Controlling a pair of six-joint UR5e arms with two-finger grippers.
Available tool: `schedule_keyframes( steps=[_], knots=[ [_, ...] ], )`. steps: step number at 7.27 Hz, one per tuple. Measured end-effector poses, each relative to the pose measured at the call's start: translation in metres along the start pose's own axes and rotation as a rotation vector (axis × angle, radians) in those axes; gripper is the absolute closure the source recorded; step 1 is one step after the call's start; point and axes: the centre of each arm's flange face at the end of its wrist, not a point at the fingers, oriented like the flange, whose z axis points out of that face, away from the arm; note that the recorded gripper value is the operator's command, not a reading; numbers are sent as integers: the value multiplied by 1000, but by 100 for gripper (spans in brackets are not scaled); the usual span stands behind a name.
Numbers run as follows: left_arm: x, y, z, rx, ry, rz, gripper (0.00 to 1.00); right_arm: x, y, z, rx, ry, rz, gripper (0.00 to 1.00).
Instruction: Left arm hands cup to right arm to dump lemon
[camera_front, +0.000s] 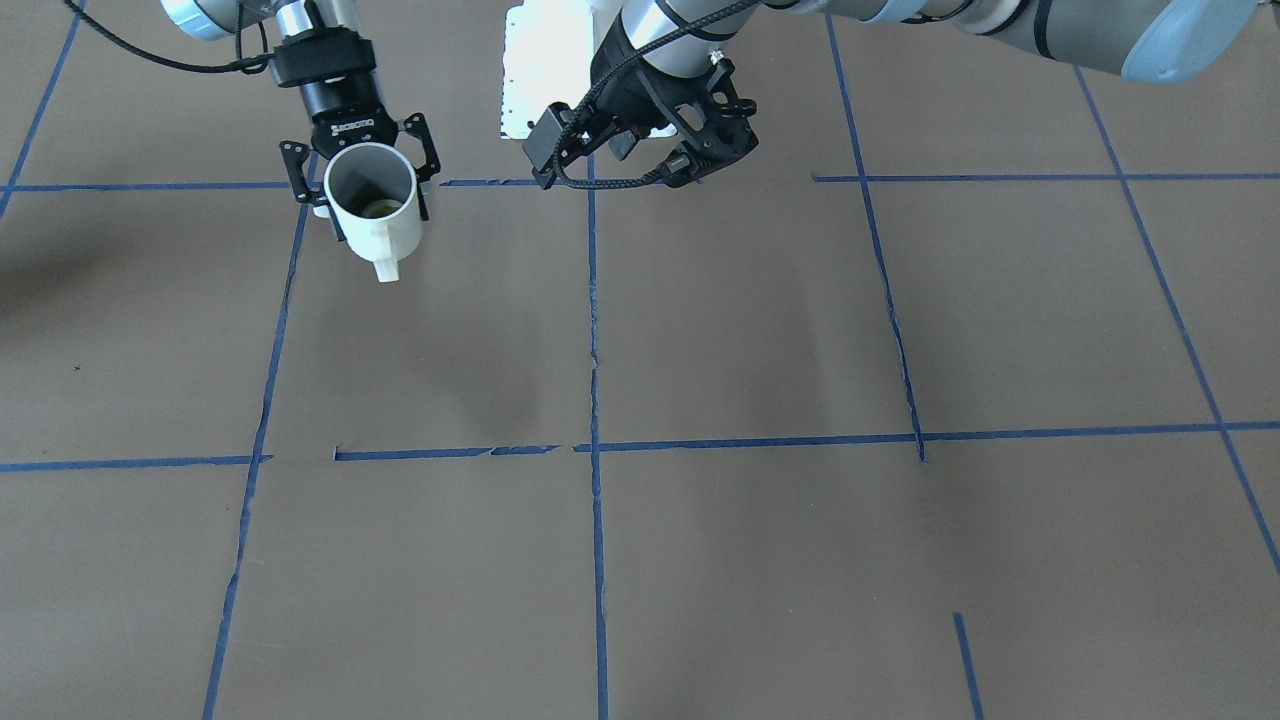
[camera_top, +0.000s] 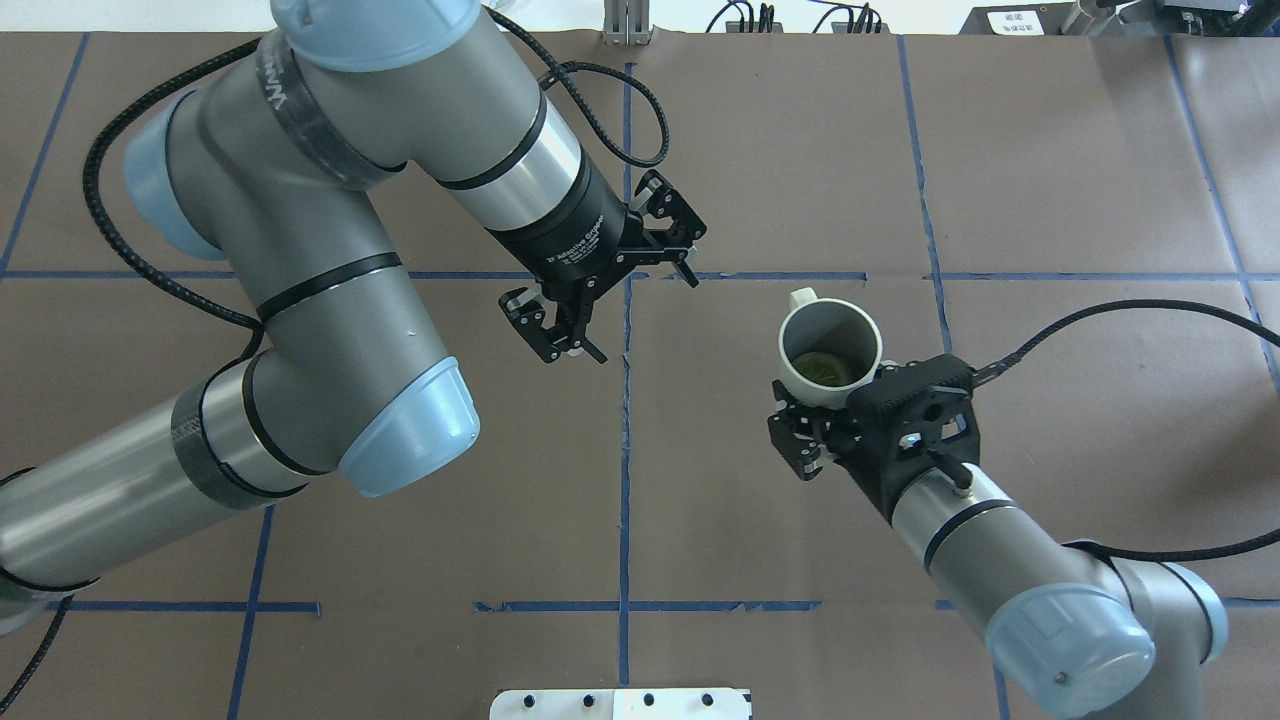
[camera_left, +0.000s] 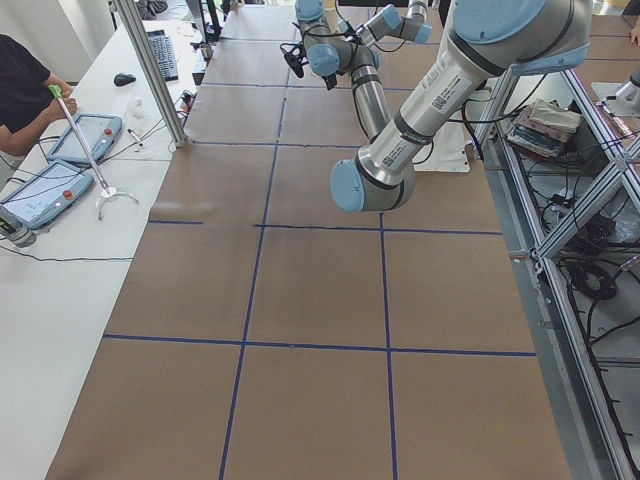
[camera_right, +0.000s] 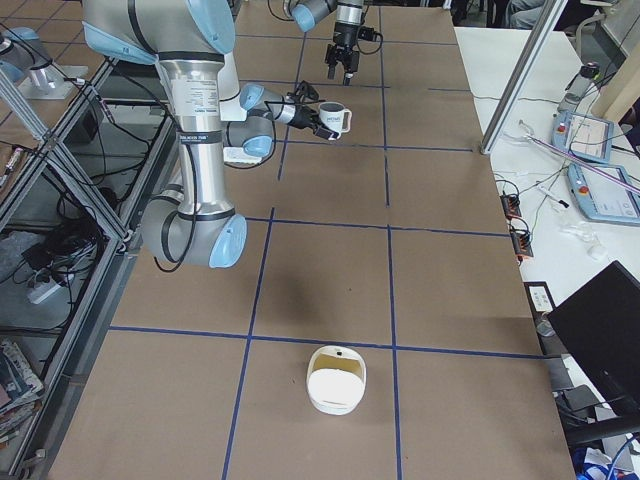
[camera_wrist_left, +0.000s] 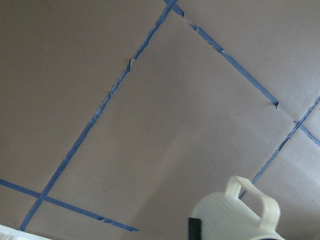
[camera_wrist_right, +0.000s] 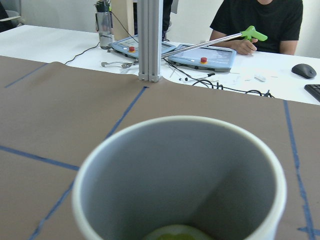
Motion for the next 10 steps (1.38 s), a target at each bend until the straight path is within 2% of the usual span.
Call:
schedule_keyframes(
  steps=[2,3,5,7,8,9,10],
  knots=[
    [-8,-12,4,28,-6,-10,0,104,-39,14,-105,79,76,68],
    [-9,-14,4,35,-6,-11,0,160,-56,12,-157,101,133,68],
    [-10,-15,5,43,-6,-11,0,250,-70,0,-198,97,248,68],
    [-10,-17,5,51,-4,-12,0,319,-79,-17,-241,76,443,74],
    [-11,-18,6,52,-6,-13,0,347,-80,-32,-261,84,537,73],
    [-12,-19,7,53,-8,-14,0,380,-72,-50,-280,96,624,73],
    [-13,-20,8,54,-10,-10,0,407,-57,-64,-273,81,712,74]
  ],
)
